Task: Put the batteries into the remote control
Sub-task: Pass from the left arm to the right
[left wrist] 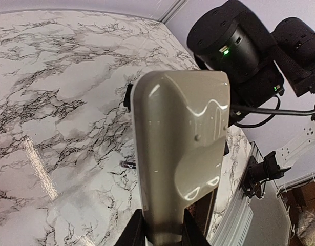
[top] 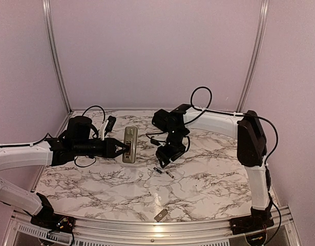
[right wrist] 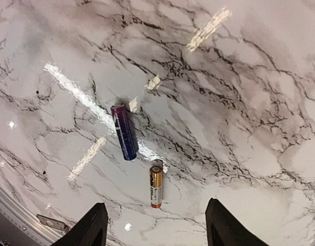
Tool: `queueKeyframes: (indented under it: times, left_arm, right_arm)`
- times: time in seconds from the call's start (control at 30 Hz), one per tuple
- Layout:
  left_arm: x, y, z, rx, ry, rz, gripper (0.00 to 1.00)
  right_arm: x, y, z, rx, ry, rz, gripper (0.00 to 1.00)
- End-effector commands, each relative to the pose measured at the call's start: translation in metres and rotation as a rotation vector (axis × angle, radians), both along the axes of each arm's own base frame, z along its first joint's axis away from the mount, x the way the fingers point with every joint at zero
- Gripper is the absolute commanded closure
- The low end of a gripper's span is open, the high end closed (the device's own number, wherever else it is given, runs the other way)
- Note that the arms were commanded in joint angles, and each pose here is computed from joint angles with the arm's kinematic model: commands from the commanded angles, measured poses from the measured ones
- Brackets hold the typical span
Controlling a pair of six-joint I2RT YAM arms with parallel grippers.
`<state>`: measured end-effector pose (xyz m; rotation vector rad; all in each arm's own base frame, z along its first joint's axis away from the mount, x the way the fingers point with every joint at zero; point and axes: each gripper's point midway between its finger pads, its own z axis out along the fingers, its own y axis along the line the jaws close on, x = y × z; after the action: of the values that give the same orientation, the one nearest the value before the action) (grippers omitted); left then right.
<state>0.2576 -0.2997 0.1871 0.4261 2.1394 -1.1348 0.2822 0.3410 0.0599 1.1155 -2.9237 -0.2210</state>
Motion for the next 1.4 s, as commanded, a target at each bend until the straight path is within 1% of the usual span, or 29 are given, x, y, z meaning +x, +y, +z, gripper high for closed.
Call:
queueKeyframes:
  times: [0.0,0.1,0.2,0.3,0.37,0.4,0.43,0.47,0.6,0.67,0.73,0.87,0.9,1.07,1.2,1.27,1.37]
  left_arm:
    - [0.004,-0.001,0.001,-0.008,0.004,0.002,1.00]
    - [0.005,-0.005,0.004,-0.013,-0.004,-0.009,1.00]
    - [0.006,-0.011,0.007,-0.013,-0.018,-0.044,1.00]
    - [0.006,-0.016,0.008,-0.009,-0.030,-0.072,1.00]
    - [0.007,-0.019,0.011,-0.021,-0.046,-0.082,1.00]
    - [0.007,-0.021,0.011,-0.018,-0.048,-0.086,1.00]
    - [0.007,-0.022,0.011,-0.012,-0.051,-0.089,1.00]
    - [0.007,-0.023,0.010,-0.003,-0.051,-0.089,1.00]
    - [0.003,-0.033,0.009,0.029,-0.066,-0.104,1.00]
    - [0.001,-0.038,0.008,0.033,-0.066,-0.113,1.00]
    - [-0.001,-0.045,0.005,0.041,-0.070,-0.126,1.00]
    - [-0.006,-0.059,0.005,0.068,-0.104,-0.150,1.00]
    - [-0.006,-0.062,0.006,0.072,-0.110,-0.152,1.00]
    - [-0.009,-0.078,-0.001,0.117,-0.117,-0.167,1.00]
    - [-0.009,-0.084,0.002,0.112,-0.124,-0.171,1.00]
    - [-0.009,-0.087,0.002,0.111,-0.122,-0.181,1.00]
    - [-0.012,-0.094,0.003,0.106,-0.123,-0.203,1.00]
  right_arm:
    - [0.032,-0.007,0.064,0.135,-0.178,-0.059,0.35]
    - [0.049,-0.019,0.099,0.216,-0.276,-0.104,0.32]
    - [0.058,-0.029,0.143,0.301,-0.425,-0.116,0.25]
    - [0.057,-0.034,0.180,0.390,-0.562,-0.085,0.24]
    - [0.053,-0.034,0.205,0.486,-0.651,-0.062,0.22]
    - [0.050,-0.033,0.216,0.543,-0.684,-0.051,0.17]
    - [0.048,-0.035,0.225,0.592,-0.719,-0.056,0.08]
    - [0.048,-0.036,0.229,0.632,-0.755,-0.061,0.02]
    - [0.043,-0.048,0.246,0.749,-0.835,-0.085,0.01]
    - [0.030,-0.039,0.245,0.829,-0.811,-0.029,0.01]
    - [0.013,-0.025,0.242,0.915,-0.728,0.040,0.01]
    - [-0.007,-0.007,0.238,1.059,-0.562,0.053,0.01]
    - [-0.008,-0.004,0.231,1.070,-0.522,0.043,0.02]
    - [-0.017,0.015,0.212,1.122,-0.338,0.043,0.10]
    - [-0.025,0.023,0.201,1.130,-0.266,0.049,0.13]
    - [-0.031,0.029,0.200,1.166,-0.240,0.068,0.13]
    - [-0.034,0.036,0.192,1.162,-0.198,0.072,0.19]
